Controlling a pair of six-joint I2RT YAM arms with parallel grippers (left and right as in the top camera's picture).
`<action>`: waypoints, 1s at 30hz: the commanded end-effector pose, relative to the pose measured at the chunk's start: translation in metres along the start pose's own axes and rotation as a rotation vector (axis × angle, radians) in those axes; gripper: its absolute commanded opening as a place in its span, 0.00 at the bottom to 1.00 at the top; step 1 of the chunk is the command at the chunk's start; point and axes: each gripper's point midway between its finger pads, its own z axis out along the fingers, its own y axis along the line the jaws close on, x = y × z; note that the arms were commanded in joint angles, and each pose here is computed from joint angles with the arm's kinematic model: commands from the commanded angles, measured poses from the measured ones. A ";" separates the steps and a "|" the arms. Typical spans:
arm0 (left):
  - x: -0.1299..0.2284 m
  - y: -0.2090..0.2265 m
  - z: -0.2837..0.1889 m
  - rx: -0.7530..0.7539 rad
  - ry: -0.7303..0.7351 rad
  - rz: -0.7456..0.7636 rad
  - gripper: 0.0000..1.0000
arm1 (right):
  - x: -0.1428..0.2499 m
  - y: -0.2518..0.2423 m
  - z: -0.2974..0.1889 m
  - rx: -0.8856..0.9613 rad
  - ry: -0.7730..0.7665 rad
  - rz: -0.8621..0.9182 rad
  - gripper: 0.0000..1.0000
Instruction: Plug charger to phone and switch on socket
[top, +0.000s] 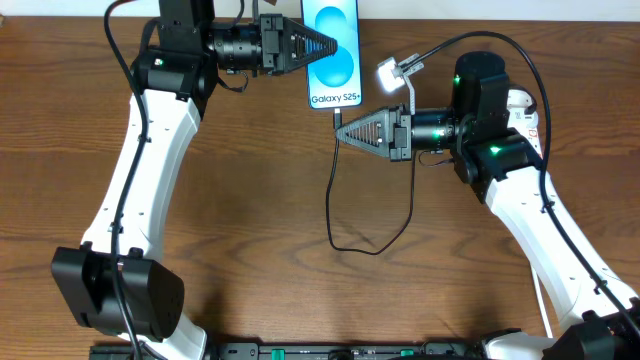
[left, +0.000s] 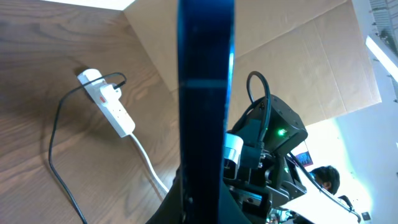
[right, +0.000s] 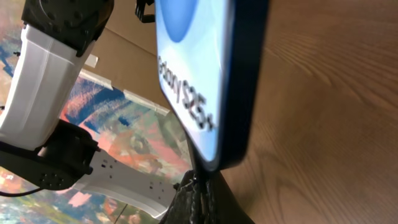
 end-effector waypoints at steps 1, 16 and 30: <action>0.003 -0.014 -0.003 0.045 0.025 0.013 0.07 | -0.003 0.005 -0.002 0.004 -0.011 0.002 0.01; -0.001 -0.010 -0.003 0.024 0.007 0.025 0.07 | -0.001 0.008 0.001 -0.009 -0.001 0.003 0.01; -0.001 -0.009 -0.002 0.018 0.003 0.025 0.07 | 0.001 0.009 0.003 -0.013 0.004 0.001 0.01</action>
